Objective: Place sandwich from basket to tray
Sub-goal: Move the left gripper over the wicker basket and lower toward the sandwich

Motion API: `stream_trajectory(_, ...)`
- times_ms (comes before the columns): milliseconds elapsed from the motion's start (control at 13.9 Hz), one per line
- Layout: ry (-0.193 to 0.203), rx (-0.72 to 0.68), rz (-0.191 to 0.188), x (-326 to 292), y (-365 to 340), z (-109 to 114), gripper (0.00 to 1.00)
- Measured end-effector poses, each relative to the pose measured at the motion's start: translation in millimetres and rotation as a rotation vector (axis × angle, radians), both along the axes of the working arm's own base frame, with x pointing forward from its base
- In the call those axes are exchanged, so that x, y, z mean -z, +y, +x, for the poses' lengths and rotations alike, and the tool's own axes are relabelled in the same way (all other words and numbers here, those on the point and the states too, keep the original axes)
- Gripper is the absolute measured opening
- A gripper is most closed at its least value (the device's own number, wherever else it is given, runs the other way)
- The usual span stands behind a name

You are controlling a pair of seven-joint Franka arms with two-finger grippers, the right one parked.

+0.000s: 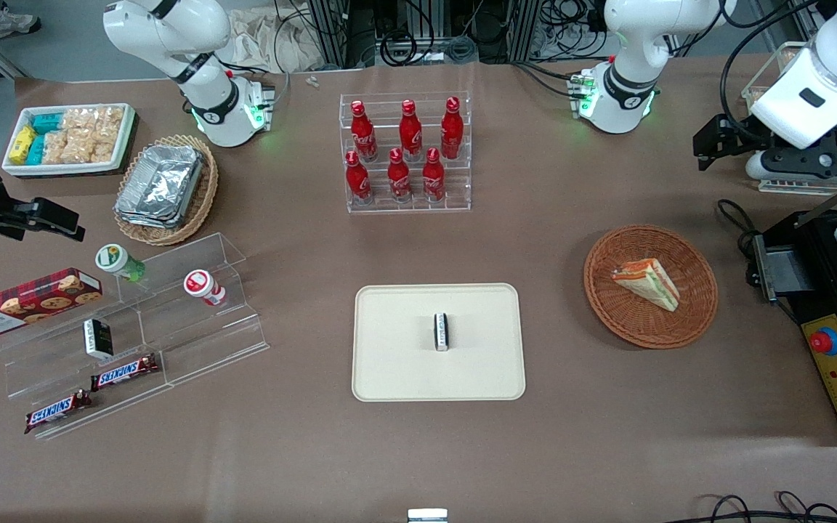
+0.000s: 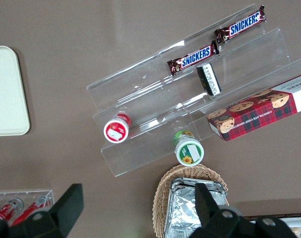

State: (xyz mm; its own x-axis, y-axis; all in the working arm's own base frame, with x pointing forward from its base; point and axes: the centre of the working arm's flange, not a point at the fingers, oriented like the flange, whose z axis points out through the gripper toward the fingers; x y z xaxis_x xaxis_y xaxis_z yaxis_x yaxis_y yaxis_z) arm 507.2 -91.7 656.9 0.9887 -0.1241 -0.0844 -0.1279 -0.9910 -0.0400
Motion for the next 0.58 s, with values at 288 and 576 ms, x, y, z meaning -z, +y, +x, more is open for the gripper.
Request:
stream_trajectory(288, 0.002, -0.006, 0.006, 2, 3, 2, 1.0)
stream_trajectory(576, 0.039, -0.222, 0.04, 21, 4, 8, 1.0)
